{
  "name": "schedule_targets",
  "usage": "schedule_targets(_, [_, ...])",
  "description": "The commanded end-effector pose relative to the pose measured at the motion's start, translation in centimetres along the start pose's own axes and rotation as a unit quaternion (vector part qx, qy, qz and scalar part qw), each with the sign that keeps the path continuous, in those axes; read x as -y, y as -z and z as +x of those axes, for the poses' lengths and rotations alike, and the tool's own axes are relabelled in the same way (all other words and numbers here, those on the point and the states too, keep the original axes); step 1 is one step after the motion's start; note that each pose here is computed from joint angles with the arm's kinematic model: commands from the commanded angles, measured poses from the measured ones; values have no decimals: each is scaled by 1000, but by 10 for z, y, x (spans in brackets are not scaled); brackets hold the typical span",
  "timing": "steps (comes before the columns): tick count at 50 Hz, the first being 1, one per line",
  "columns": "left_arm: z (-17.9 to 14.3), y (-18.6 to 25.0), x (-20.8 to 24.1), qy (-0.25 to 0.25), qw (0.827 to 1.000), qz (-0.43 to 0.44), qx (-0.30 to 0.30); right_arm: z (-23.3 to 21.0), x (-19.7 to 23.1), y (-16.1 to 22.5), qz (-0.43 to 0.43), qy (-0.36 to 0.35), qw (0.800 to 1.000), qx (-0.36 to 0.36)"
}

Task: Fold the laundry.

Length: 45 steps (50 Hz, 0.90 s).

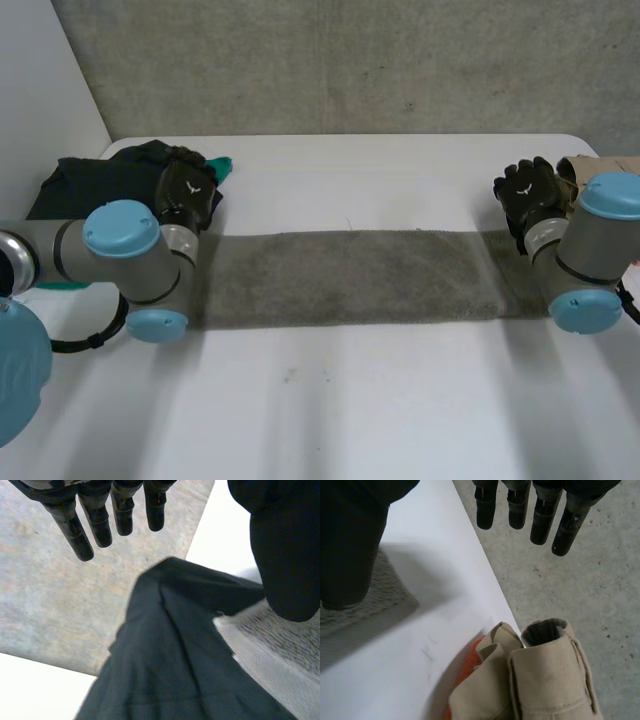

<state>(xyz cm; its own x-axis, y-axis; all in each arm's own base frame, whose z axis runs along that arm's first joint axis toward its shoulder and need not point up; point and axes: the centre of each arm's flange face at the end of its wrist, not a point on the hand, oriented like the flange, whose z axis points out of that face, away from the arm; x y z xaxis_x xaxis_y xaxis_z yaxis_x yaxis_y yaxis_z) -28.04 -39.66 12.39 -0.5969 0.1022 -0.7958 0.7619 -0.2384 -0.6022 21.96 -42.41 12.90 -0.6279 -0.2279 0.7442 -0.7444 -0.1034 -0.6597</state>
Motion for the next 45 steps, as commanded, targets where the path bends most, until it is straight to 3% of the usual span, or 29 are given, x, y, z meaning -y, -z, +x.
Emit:
schedule_targets(1, [-21,31,23,9,1000,8,1,33,26,34,16,-77,997,2])
schedule_targets(8, [-48,77,43,31,999,16,-8,49,37,86,5,-141,986,92])
schedule_targets(14, [-59,117,55,149,988,23,-21,46,3,107,-77,-177,970,145])
schedule_targets(17, [-61,126,54,223,974,18,-26,40,-5,112,-87,-183,966,161])
schedule_targets(21, [-60,132,51,285,958,10,-33,37,-13,109,-82,-186,966,161])
schedule_targets(36, [-58,134,51,293,955,8,-36,5,-52,82,-96,-181,965,162])
schedule_targets(41, [-58,134,51,293,955,8,-36,21,-64,80,-122,-160,973,117])
schedule_targets(45, [-63,136,55,294,955,14,-32,57,-72,86,-134,-150,977,64])
